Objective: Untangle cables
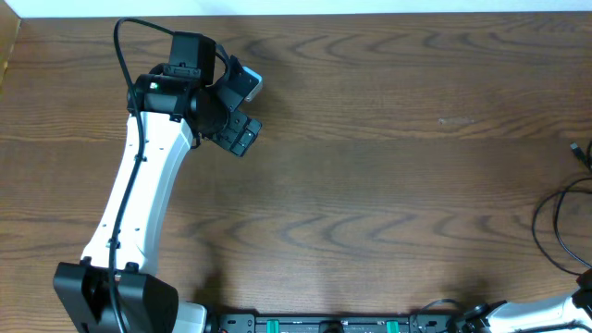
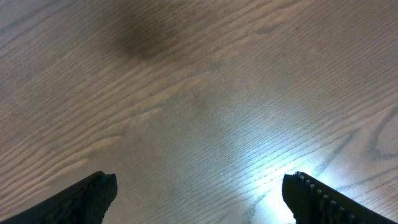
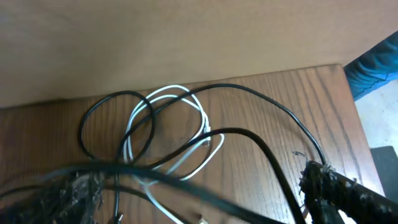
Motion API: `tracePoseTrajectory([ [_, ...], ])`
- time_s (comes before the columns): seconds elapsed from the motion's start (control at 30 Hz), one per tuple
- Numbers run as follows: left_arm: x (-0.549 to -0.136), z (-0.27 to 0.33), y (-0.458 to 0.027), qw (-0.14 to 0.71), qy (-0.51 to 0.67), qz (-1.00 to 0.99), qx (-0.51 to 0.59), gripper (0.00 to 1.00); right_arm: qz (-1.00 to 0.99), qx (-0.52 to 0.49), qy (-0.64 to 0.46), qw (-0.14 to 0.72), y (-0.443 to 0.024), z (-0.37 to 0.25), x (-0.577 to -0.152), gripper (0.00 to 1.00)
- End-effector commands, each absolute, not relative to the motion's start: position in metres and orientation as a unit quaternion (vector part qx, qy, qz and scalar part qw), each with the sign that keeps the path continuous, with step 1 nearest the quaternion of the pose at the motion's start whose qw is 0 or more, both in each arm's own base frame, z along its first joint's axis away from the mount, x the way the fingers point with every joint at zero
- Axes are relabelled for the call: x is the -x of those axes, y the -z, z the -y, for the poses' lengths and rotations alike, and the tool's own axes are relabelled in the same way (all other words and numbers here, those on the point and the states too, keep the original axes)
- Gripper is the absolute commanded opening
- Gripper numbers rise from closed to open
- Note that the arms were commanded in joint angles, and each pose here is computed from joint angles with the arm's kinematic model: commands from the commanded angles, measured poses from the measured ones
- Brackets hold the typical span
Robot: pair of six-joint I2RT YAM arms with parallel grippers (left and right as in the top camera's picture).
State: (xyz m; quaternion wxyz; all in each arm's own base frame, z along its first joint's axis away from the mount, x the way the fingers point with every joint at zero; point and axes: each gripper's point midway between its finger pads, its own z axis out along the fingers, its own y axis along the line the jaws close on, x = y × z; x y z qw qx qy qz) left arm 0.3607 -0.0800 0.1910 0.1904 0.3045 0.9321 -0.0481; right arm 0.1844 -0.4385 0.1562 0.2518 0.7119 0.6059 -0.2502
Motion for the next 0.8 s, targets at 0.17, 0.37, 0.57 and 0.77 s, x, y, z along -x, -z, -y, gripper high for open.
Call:
tracePoseTrajectory([
  [0.17, -0.359, 0.081, -0.192, 0.191, 0.056, -0.933, -0.301, 0.90, -0.654, -0.683, 0.138, 0.293, -0.150, 0.428, -0.227, 0.99],
  [0.37, -0.359, 0.081, -0.192, 0.191, 0.056, -0.933, -0.301, 0.90, -0.713, -0.567, 0.050, 0.409, -0.195, 0.409, -0.303, 0.99],
  [0.57, -0.361, 0.081, -0.193, 0.196, 0.055, -0.932, -0.301, 0.90, -0.748, -0.451, 0.080, 0.480, -0.256, 0.375, -0.345, 0.99],
  [0.77, -0.367, 0.082, -0.195, 0.207, 0.053, -0.929, -0.301, 0.90, -0.812, -0.264, -0.008, 0.520, -0.287, 0.271, -0.413, 0.99],
])
